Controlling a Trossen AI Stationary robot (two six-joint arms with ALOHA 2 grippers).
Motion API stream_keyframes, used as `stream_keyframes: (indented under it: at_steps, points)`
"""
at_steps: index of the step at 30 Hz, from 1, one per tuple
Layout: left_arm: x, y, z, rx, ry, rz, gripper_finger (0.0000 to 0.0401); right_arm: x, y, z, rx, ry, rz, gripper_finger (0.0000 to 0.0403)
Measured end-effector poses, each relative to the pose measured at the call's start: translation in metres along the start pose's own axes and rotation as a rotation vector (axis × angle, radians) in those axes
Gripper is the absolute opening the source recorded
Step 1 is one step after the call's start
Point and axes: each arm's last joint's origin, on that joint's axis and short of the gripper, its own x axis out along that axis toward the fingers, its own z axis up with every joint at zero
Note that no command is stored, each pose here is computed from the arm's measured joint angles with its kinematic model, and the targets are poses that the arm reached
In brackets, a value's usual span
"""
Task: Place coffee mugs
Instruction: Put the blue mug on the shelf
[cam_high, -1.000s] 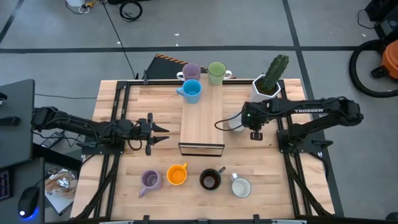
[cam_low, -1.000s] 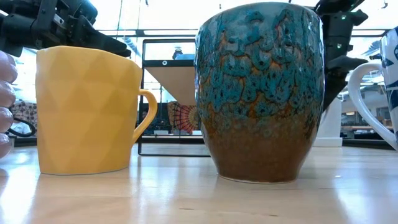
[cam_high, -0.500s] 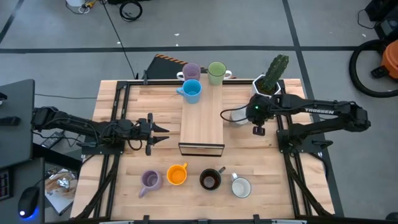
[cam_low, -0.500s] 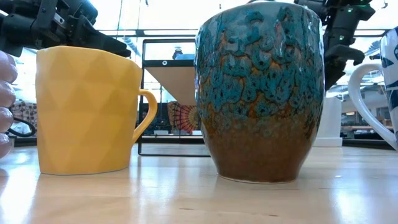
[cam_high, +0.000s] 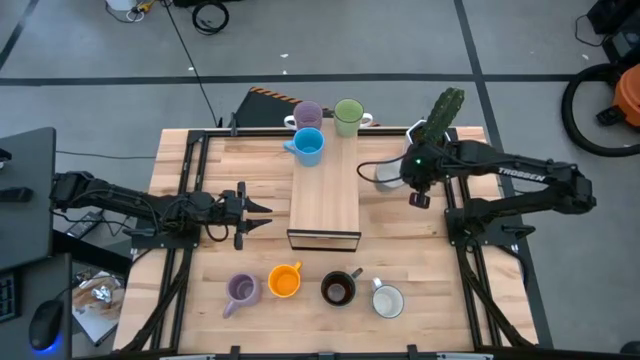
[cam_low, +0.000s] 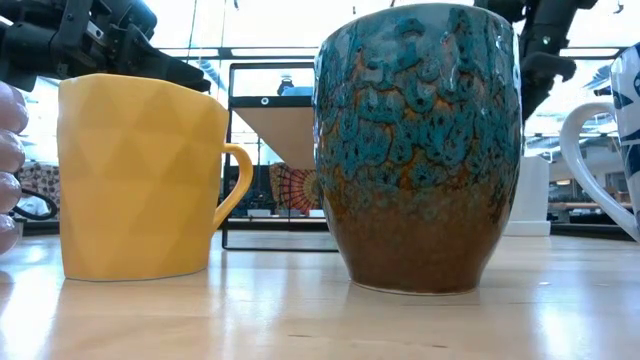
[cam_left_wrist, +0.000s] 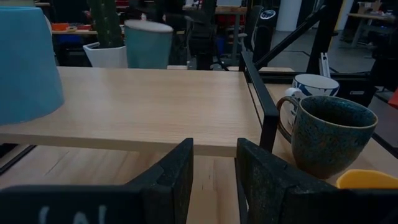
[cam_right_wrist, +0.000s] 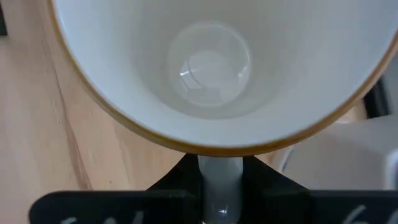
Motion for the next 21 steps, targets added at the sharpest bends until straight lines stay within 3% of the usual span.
stream_keyframes:
  at_steps: [9,21]
  points:
    - [0.0,0.0,0.0,0.003,0.0,0.0,0.013,-0.042,-0.011,0.024,-0.017,-0.042,-0.086,0.0053]
    - [0.0,0.0,0.0,0.002,0.0,0.0,0.013,-0.069,-0.021,0.055,-0.074,-0.073,-0.108,0.0053]
